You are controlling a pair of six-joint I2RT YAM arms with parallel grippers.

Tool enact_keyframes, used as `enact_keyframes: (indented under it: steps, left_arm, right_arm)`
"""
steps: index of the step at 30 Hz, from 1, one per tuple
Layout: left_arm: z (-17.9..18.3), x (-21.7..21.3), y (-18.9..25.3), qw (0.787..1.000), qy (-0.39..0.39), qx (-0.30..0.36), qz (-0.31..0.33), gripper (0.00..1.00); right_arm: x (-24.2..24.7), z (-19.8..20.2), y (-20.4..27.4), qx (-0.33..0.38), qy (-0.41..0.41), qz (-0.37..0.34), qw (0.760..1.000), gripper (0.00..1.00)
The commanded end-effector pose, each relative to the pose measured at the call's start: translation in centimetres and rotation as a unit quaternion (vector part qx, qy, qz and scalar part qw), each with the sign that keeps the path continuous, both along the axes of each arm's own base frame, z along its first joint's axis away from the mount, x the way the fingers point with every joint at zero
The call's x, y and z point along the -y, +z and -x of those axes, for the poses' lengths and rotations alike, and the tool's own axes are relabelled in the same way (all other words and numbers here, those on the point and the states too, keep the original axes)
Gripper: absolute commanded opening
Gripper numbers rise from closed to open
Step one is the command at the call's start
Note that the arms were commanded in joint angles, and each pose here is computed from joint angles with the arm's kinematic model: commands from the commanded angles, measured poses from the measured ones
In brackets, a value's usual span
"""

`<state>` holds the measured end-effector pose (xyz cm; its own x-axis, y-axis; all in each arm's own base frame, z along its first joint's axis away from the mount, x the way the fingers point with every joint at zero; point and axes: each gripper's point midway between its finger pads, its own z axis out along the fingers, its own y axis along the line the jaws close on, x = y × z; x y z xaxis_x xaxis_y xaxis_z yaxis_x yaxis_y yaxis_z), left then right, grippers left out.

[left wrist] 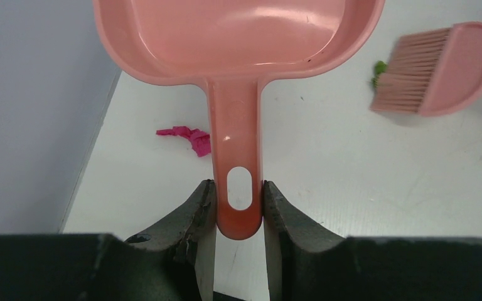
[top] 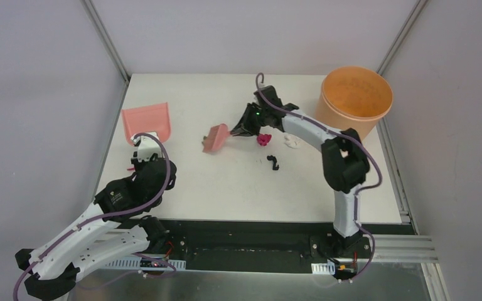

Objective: Sweep away the paper scraps from the table

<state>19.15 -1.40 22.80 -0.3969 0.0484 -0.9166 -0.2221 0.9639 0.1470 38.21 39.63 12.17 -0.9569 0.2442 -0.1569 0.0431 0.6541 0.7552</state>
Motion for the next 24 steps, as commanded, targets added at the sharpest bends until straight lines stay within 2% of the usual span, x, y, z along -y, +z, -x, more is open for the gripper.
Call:
enact_keyframes:
  steps: [1,4,7,12,16,19,24]
  left_arm:
    - [-0.9,2.2,-0.1,0.999,-0.044,-0.008,0.010,0.00]
    - [-1.2,3.1,-0.4,0.998,-0.063,-0.020,0.005,0.00]
    - [-1.6,4.4,-0.8,0.995,-0.090,-0.029,0.003,0.00]
    - [-1.9,7.2,-2.0,0.986,-0.157,-0.058,0.006,0.00]
    - [-1.8,9.7,-3.2,0.973,-0.212,-0.095,0.005,0.00]
    - [-1.7,12.3,-3.5,0.954,-0.273,-0.125,0.009,0.00]
    - [-1.1,15.2,-3.5,0.924,-0.322,-0.208,0.001,0.00]
  right_arm:
    - [8.4,4.0,4.1,0.062,0.008,0.058,0.996,0.00]
    - [12.7,6.6,6.4,0.098,0.023,0.083,0.991,0.00]
    - [14.7,8.4,10.8,0.172,0.050,0.037,0.983,0.00]
    - [17.3,7.7,14.6,0.249,0.048,0.062,0.965,0.00]
    - [18.8,7.9,16.6,0.288,0.096,0.091,0.948,0.00]
    - [20.6,7.8,17.2,0.339,0.138,0.152,0.918,0.00]
    - [25.4,5.4,17.2,0.392,0.131,0.306,0.857,0.00]
